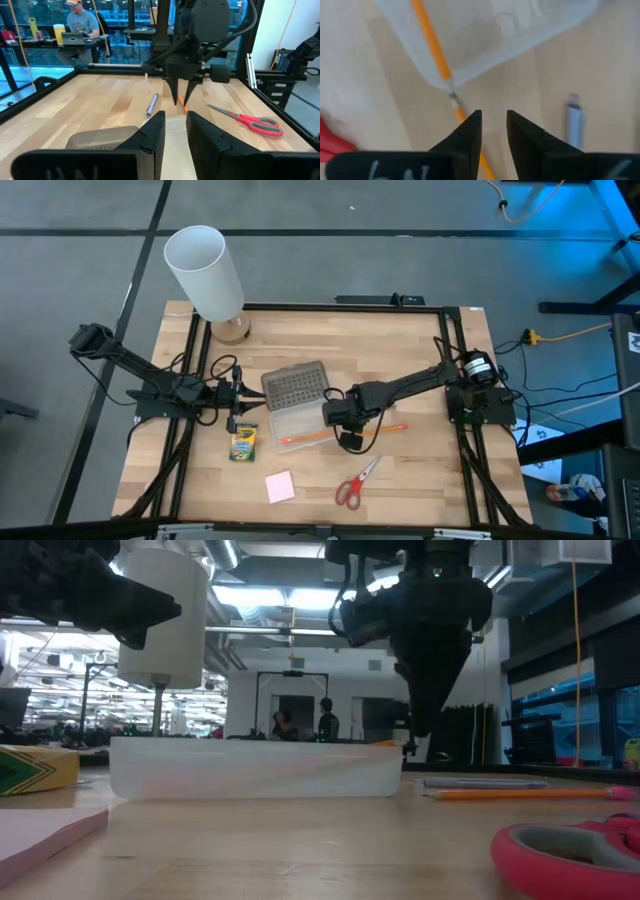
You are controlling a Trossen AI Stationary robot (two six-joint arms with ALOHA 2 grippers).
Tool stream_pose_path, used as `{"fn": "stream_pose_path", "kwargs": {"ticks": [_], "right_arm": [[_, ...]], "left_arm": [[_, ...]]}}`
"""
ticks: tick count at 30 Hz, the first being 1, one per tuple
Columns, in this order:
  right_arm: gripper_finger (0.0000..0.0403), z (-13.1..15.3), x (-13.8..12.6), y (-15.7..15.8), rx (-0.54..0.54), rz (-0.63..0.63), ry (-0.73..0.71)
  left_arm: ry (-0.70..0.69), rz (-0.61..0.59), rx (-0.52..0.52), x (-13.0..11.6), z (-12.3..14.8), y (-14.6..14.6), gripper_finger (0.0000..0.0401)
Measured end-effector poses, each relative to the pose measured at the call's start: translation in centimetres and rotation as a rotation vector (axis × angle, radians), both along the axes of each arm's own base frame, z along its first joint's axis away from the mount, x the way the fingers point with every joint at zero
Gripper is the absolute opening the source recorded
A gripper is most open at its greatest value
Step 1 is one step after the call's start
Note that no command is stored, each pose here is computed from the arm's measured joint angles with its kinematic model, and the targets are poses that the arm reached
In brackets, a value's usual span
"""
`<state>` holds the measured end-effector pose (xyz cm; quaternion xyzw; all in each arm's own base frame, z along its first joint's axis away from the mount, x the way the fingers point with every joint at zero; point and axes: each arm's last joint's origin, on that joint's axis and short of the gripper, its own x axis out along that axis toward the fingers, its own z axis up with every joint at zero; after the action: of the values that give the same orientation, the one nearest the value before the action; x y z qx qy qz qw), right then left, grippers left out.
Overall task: Pack school essentials
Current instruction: Put the top orange pencil into the gray supply box, then put the light purple pen into the gray supply box
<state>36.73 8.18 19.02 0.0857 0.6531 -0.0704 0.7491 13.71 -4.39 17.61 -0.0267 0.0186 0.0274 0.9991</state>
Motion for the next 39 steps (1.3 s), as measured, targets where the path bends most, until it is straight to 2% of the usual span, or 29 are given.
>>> {"fn": "stream_pose_path", "kwargs": {"ticks": [2, 13, 19, 24, 28, 31, 36, 39], "right_arm": [[0.0091, -0.5, 0.1, 0.2, 0.031, 0.008, -0.018], [0.0091, -1.0, 0.6, 0.3, 0.044, 0.049, -0.092], [0.0091, -0.8, 1.5, 0.0, -0.043, 0.058, -0.193], [0.0091, -0.7, 1.7, -0.4, -0.045, 0.048, -0.211], [0.0091, -0.6, 0.8, -0.7, -0.082, 0.040, -0.103], [0.0091, -0.3, -0.2, -1.2, -0.212, 0.013, -0.009], [0.0091, -0.1, -3.6, -2.2, -0.372, 0.056, 0.306], [0.0091, -0.3, -5.2, -2.6, -0.414, 0.038, 0.345]], "left_arm": [[0.000, 0.000, 0.000, 0.0, 0.0, 0.0, 0.0073], [0.000, 0.000, 0.000, 0.0, 0.0, 0.0, 0.0073], [0.000, 0.000, 0.000, 0.0, 0.0, 0.0, 0.0073], [0.000, 0.000, 0.000, 0.0, 0.0, 0.0, 0.0073], [0.000, 0.000, 0.000, 0.0, 0.0, 0.0, 0.0073], [0.000, 0.000, 0.000, 0.0, 0.0, 0.0, 0.0073], [0.000, 0.000, 0.000, 0.0, 0.0, 0.0, 0.0073], [0.000, 0.000, 0.000, 0.0, 0.0, 0.0, 0.0073]]}}
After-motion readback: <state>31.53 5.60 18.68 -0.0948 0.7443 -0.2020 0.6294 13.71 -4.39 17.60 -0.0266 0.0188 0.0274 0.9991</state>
